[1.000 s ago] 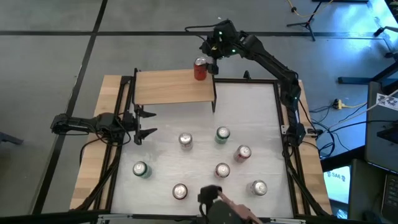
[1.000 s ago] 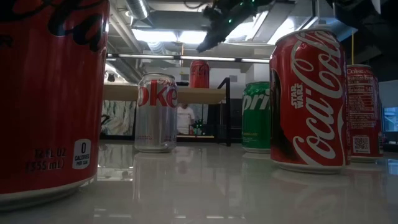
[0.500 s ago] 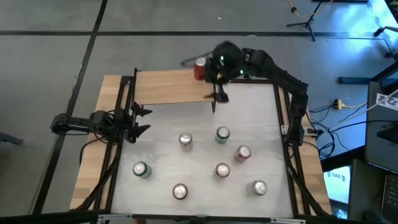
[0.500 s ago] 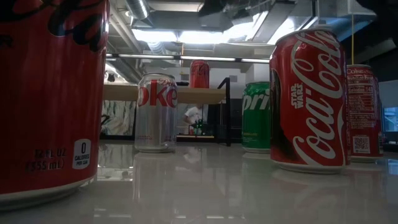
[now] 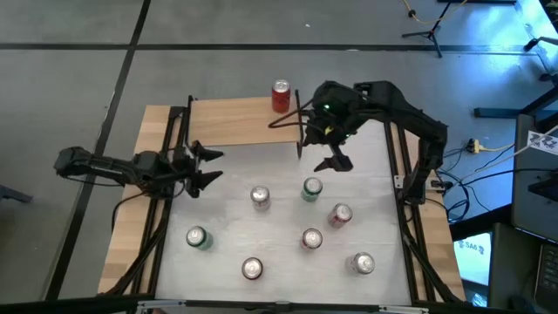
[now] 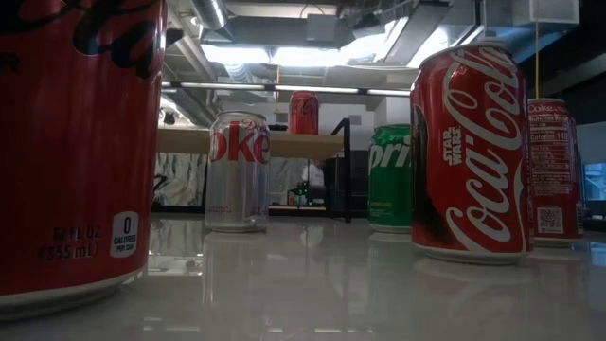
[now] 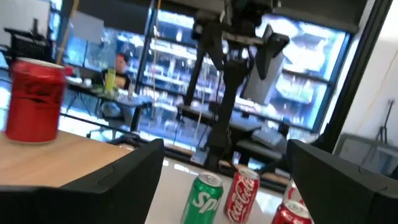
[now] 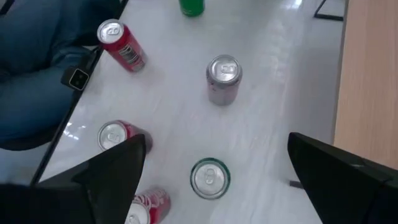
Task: Place canned beverage on shelf
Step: Put the top silver soda can on the shelf
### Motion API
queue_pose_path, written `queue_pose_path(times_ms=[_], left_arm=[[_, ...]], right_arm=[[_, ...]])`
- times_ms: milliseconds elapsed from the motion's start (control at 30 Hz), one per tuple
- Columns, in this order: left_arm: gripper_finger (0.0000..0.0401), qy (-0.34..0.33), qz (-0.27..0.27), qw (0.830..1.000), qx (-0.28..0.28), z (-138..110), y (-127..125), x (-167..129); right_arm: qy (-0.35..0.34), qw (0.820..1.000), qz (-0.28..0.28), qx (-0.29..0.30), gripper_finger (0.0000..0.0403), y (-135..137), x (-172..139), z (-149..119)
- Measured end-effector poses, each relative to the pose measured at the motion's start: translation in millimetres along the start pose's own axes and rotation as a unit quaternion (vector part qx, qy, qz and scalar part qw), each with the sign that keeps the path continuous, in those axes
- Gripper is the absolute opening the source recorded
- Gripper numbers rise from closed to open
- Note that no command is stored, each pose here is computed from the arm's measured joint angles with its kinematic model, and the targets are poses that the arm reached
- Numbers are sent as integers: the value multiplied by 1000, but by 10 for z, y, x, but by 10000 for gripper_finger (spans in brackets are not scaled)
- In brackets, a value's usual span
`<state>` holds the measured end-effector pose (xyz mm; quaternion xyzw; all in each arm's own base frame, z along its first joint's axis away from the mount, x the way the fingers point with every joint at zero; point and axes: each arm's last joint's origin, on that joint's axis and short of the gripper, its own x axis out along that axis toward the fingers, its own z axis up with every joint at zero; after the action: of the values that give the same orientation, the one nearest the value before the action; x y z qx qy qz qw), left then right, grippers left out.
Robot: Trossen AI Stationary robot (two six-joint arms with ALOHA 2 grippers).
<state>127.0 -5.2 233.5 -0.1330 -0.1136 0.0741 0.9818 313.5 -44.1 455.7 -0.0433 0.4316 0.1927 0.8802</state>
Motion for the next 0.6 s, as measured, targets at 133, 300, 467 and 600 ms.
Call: queue_pose_path(times_ms=[133, 300, 467, 600], left_arm=[[330, 58, 9, 998, 33, 61, -158, 323], [330, 140, 21, 988, 62, 33, -365, 695], [330, 185, 39, 976, 109, -36, -571, 970], [330, 194, 41, 972, 130, -97, -721, 1086]], right_arm=[[2, 1000, 0, -11, 386, -2, -13, -10], [-4, 1000, 0, -31, 386, -45, 46, -9], [-21, 996, -40, -73, 386, -103, 72, 54], [-72, 984, -99, -127, 386, -168, 47, 187]])
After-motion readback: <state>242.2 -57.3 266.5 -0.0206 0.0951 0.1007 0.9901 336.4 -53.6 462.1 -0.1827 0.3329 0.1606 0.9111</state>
